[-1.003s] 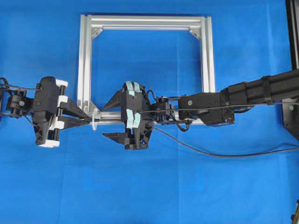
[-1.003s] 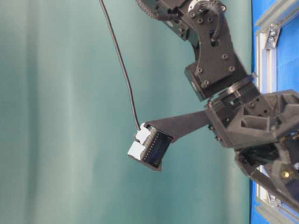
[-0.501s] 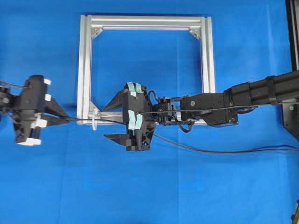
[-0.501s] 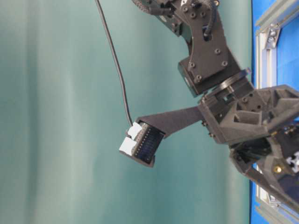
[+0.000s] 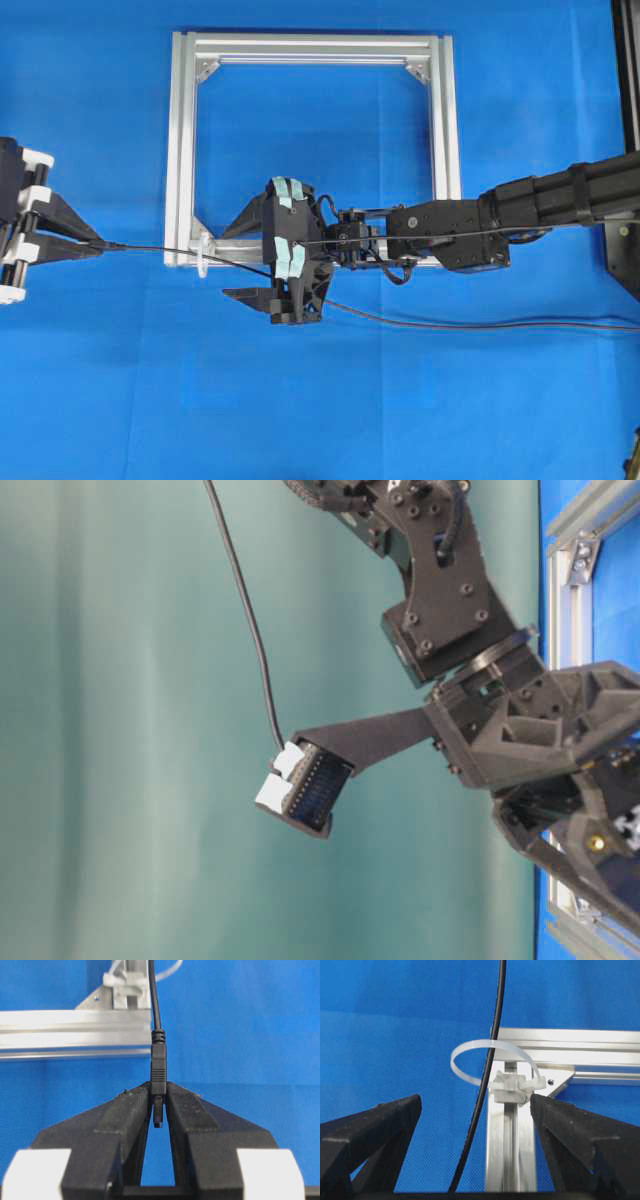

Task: Insert the wire through the string loop located on the left side.
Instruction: 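Open the right gripper and pull the cable leftward with the left gripper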

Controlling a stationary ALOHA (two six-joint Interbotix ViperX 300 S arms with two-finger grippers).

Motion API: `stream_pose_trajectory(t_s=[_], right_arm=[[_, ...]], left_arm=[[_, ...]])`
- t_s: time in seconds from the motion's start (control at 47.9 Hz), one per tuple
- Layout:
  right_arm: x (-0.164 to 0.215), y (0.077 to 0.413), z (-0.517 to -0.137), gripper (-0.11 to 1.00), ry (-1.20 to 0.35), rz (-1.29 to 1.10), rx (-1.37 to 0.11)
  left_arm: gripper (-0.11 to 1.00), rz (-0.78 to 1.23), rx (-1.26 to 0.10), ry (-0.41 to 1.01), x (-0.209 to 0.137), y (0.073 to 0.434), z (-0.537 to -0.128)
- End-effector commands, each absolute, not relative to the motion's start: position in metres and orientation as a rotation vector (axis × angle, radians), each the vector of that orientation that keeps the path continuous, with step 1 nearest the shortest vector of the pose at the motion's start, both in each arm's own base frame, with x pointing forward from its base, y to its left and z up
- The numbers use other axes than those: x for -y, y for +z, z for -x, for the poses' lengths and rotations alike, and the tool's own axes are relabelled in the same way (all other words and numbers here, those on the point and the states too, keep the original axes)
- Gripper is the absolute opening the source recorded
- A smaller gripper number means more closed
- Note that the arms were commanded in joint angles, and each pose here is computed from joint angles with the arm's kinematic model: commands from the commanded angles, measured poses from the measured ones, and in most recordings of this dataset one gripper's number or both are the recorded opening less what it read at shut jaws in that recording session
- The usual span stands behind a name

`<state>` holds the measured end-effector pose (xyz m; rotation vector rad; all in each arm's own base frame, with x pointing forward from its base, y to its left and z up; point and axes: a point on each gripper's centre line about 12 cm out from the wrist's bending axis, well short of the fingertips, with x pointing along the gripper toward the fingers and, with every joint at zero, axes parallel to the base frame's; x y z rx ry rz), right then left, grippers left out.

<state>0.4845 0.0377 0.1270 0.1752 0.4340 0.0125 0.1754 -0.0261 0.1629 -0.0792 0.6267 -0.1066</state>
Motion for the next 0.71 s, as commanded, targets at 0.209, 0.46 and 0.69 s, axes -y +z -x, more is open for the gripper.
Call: stream_pose_trajectory(t_s=[0.209,0.46,0.69], right_arm=[[-0.0402,0.1544,-0.488,0.93,0.022,-0.181,-0.372],[-0.0417,0.1546,-0.4879,0.93,0.025,-0.182,-0.371],[-0.0418,0.155,-0.4882,0.93,0.026,-0.181,-0.371]], left_arm=[[0.08,0.077,-0.65,-0.104,0.0267,0.1605,-0.1799],[0.08,0.078,-0.645,-0.105,0.0266,0.161,-0.1793],[0.43,0.094,-0.662,-0.093,0.0258,0.1581,-0.1792]])
